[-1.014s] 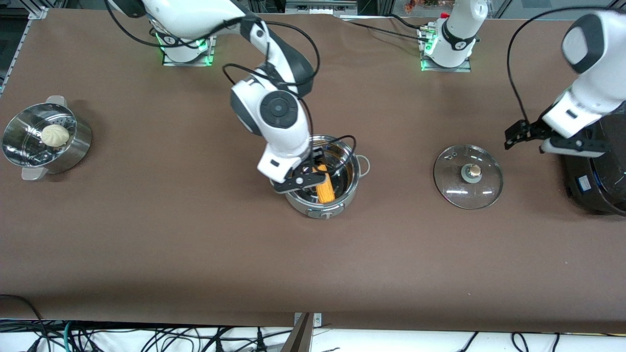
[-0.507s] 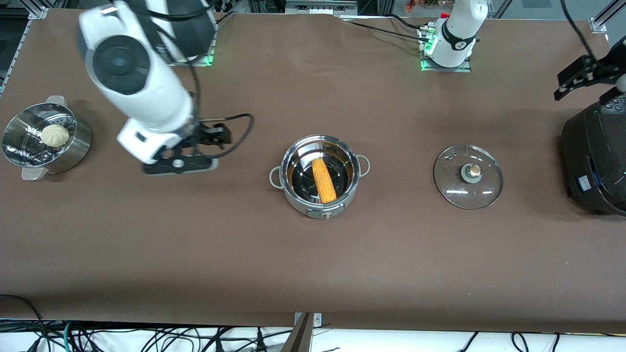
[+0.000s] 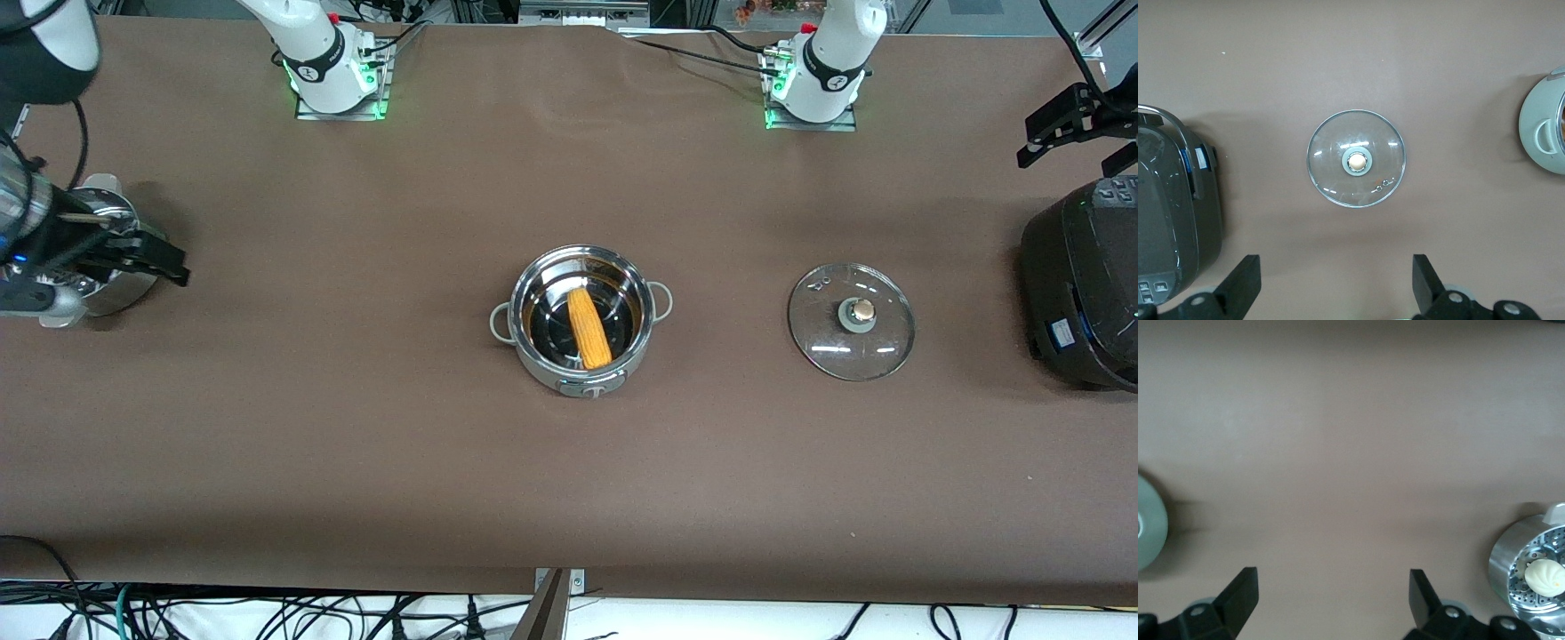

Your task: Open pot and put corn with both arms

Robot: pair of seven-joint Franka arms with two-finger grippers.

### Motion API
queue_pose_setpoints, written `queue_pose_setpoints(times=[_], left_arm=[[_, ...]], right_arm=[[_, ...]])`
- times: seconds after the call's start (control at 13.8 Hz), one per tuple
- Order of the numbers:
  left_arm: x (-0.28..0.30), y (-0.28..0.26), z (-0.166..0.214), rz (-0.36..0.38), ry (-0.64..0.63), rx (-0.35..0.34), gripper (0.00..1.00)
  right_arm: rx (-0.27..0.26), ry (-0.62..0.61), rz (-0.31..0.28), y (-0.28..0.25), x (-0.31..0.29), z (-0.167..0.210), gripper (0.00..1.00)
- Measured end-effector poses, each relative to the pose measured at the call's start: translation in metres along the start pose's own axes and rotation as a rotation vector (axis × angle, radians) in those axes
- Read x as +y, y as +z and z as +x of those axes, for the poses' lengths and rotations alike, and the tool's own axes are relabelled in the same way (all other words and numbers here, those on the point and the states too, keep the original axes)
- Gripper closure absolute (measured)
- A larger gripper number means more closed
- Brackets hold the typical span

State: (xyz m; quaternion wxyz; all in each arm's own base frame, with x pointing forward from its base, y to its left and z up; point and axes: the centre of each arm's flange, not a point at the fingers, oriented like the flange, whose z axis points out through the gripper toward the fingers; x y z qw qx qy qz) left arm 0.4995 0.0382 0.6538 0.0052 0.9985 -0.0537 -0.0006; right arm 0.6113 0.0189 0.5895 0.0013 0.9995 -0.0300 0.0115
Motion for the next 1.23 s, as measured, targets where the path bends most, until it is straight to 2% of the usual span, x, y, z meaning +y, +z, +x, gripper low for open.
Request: queue_pose_setpoints(times=[0.14, 0.36, 0.72, 1.01, 1.23], left_arm=[[0.000, -0.001, 0.000, 0.000, 0.000, 0.001, 0.00], [0.000, -0.001, 0.000, 0.000, 0.000, 0.001, 0.00], [0.000, -0.001, 0.000, 0.000, 0.000, -0.001, 0.00], [0.000, -0.001, -0.001, -0.001, 0.000, -0.006, 0.00], [0.000, -0.001, -0.001, -0.001, 0.000, -0.006, 0.00]], right_arm=[[0.000, 0.029, 0.006, -0.006, 0.016, -0.022, 0.00], [-0.027, 0.066, 0.007, 0.001, 0.037, -0.041, 0.00], [-0.056, 0.075, 0.006, 0.017, 0.043, -0.048, 0.00], [-0.082, -0.014, 0.007, 0.031, 0.042, -0.044, 0.00], [-0.089, -0.027, 0.007, 0.036, 0.042, -0.041, 0.00]])
